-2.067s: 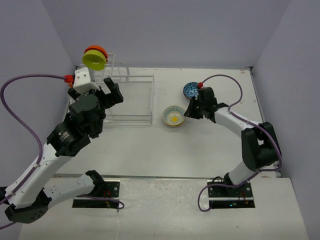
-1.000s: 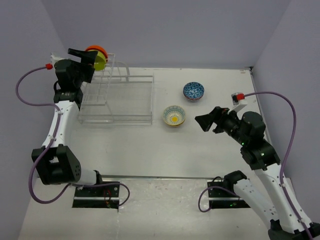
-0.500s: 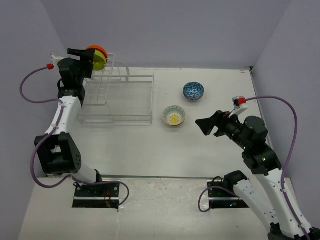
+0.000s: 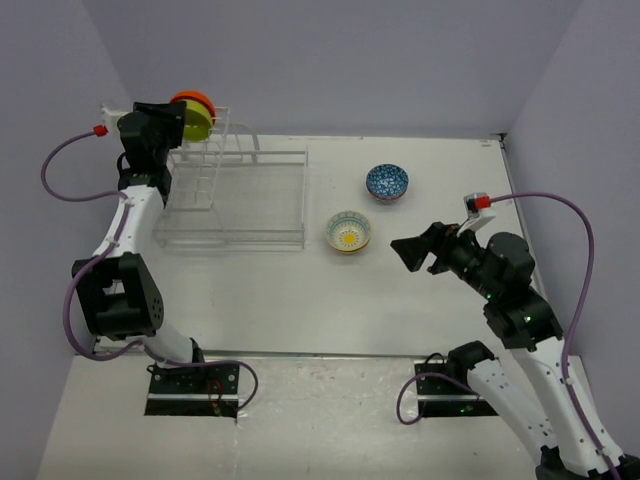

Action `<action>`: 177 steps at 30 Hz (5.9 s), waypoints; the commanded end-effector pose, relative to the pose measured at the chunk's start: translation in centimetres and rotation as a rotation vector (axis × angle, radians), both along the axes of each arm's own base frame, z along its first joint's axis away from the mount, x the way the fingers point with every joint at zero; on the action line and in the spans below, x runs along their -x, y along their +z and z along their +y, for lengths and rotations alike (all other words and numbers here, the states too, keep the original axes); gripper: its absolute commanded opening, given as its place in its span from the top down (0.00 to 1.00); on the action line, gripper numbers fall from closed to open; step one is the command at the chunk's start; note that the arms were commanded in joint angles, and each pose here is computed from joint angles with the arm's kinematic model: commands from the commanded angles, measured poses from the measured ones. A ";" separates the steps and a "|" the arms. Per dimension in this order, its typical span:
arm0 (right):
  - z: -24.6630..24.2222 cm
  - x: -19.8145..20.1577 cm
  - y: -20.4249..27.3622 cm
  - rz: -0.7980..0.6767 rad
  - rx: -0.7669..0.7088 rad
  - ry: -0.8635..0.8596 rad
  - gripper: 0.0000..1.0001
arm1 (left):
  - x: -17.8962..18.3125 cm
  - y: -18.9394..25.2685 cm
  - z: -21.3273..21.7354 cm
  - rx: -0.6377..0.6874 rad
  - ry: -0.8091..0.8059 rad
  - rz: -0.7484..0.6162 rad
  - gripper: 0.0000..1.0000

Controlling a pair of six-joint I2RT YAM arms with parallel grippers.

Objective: Unload the bowls from the dish rack

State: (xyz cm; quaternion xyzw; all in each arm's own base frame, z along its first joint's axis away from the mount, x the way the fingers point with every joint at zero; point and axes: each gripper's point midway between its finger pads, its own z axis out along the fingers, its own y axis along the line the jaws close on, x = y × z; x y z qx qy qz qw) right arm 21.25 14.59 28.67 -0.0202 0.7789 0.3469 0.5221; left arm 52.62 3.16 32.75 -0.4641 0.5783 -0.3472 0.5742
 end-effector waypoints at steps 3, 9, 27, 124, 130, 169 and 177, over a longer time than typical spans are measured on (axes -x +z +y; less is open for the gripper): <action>0.3 -0.2 -0.1 -0.014 0.007 0.018 0.15 | -0.6 2.2 1.2 -0.010 0.036 -0.065 0.54; 0.6 -0.1 -0.3 -0.010 -0.005 0.037 0.15 | -0.9 2.6 1.1 -0.004 0.023 -0.072 0.82; 0.5 1.0 0.8 -0.044 -0.021 0.047 0.15 | 0.5 5.7 0.4 0.010 -0.006 -0.167 1.00; 10.1 5.2 -13.8 0.501 0.620 0.441 1.00 | 44.3 -15.9 -37.5 -1.797 -1.623 -0.378 1.00; 8.3 1.4 -12.1 0.443 0.536 0.237 1.00 | 41.2 -15.8 -36.1 -1.854 -1.396 -0.240 0.12; -10.0 -12.9 -14.8 0.506 0.131 -0.611 0.34 | 18.3 17.3 -11.8 -0.856 -0.175 0.013 0.00; -6.6 -4.8 -1.8 0.154 -0.025 -0.345 0.01 | 12.4 17.4 -5.1 -0.293 -0.288 -0.170 0.00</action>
